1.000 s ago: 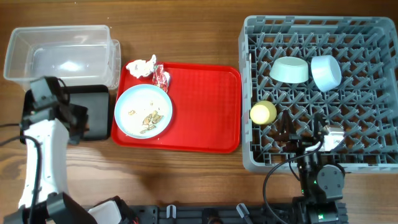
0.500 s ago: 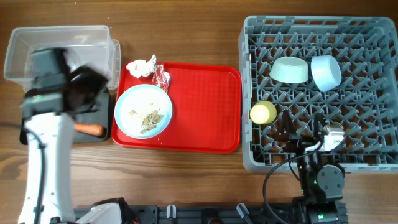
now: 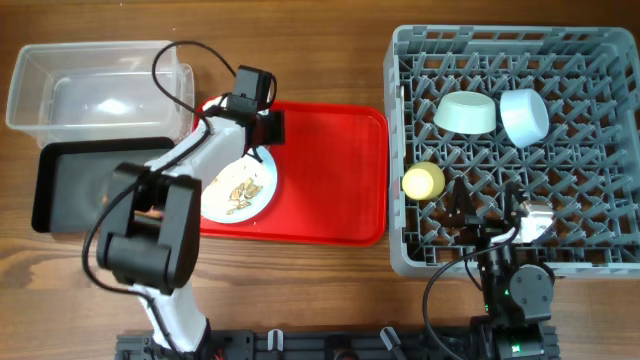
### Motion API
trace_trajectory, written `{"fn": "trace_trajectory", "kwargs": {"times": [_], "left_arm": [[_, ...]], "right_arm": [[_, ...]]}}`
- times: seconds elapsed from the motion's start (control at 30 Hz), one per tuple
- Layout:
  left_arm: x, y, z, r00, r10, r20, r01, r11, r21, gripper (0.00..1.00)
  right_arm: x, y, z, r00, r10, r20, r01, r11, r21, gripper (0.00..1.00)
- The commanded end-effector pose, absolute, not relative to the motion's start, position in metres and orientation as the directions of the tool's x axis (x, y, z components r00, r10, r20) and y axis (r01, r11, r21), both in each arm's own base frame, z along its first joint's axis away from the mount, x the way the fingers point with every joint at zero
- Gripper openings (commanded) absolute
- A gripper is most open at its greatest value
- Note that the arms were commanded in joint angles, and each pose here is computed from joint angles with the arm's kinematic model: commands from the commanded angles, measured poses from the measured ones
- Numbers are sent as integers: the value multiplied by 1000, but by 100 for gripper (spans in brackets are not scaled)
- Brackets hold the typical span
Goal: Sort waste into correct bins and load items into the dishwasher rack
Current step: 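Grasp the red candy wrapper with the left gripper and drop it in the clear bin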
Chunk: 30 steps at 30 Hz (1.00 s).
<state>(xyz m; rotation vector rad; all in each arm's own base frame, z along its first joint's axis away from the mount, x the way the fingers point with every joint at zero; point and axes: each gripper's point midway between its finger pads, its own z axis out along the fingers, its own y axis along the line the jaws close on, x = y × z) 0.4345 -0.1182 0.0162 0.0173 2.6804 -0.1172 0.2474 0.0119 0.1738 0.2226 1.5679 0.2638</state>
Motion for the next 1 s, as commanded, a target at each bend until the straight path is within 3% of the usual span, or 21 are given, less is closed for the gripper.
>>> {"fn": "trace_trajectory", "kwargs": {"times": [0.0, 0.03, 0.1, 0.2, 0.37, 0.4, 0.43, 0.53, 0.73, 0.97], "left_arm": [[433, -120, 4, -904, -18, -427, 17, 997, -79, 36], [436, -124, 9, -899, -39, -437, 12, 994, -112, 22], [442, -141, 23, -890, -65, -451, 33, 978, -207, 6], [458, -170, 70, -862, -93, -498, 101, 932, -349, 4], [470, -164, 144, -789, -118, -603, 115, 936, -334, 4], [469, -154, 147, -781, -121, -613, 84, 952, -296, 14], [467, -137, 141, -782, -106, -614, 34, 977, -212, 40], [455, -112, 97, -840, -55, -540, -21, 997, -69, 61], [447, -108, 24, -912, -6, -410, -2, 1000, -11, 66], [454, -96, 9, -911, -20, -412, -30, 999, 18, 69]], "right_arm": [[247, 14, 175, -13, 312, -950, -40, 949, 312, 100], [247, 14, 175, -13, 312, -950, -40, 949, 312, 100], [247, 14, 175, -13, 312, -950, -40, 949, 312, 100], [247, 14, 175, -13, 312, -950, -40, 949, 312, 100], [247, 14, 175, -13, 312, -950, -40, 949, 312, 100], [247, 14, 175, -13, 312, -950, -40, 949, 312, 100], [247, 14, 175, -13, 312, -950, -40, 949, 312, 100], [247, 14, 175, -13, 312, -950, -40, 949, 312, 100], [247, 14, 175, -13, 312, -950, -40, 949, 312, 100], [247, 14, 175, -13, 312, -950, -40, 949, 312, 100]]}}
